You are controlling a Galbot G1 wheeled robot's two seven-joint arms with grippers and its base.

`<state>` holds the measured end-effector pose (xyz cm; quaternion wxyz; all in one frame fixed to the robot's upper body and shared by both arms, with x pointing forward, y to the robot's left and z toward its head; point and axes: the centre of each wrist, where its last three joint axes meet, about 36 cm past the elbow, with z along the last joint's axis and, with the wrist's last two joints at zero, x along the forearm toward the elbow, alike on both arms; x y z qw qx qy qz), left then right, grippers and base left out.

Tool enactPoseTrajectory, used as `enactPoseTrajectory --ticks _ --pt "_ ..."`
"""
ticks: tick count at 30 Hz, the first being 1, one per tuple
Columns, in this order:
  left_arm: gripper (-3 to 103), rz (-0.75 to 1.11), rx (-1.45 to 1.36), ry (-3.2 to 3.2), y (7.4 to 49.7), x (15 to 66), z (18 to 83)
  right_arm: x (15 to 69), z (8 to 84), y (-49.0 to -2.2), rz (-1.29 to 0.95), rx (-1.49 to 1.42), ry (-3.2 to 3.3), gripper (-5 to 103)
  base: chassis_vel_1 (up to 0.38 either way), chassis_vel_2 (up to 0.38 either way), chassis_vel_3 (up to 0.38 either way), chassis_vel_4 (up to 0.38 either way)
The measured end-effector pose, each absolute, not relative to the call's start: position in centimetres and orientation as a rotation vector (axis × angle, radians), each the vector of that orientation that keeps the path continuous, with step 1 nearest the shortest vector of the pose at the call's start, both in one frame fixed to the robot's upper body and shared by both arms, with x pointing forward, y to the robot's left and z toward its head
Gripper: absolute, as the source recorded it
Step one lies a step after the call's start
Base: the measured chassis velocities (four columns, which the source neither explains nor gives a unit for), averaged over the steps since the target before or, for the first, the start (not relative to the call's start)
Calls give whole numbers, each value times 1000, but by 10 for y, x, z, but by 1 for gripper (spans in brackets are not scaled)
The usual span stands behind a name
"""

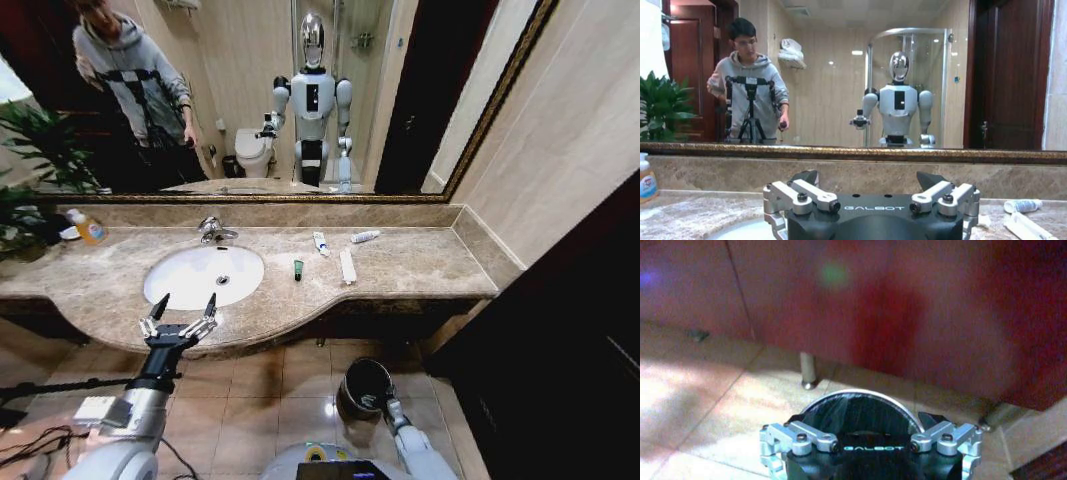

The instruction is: Pick up the trash from the sink and place it in the trash bin.

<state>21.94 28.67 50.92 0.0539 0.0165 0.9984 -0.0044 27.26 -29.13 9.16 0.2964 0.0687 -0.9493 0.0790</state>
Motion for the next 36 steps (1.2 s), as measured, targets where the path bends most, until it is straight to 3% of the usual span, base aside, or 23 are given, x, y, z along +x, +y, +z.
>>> enactPoseTrajectory --ticks 22,29,36 --pt "100 -13 50 3033 287 219 509 216 320 -312 -120 -91 -2897 100 0 0 0 0" --pt "100 -13 50 3033 287 219 509 226 373 -298 -58 -77 -3047 100 0 0 0 0" --pt "100 -13 50 3033 287 219 509 269 452 -270 -157 120 -3172 100 0 0 0 0"
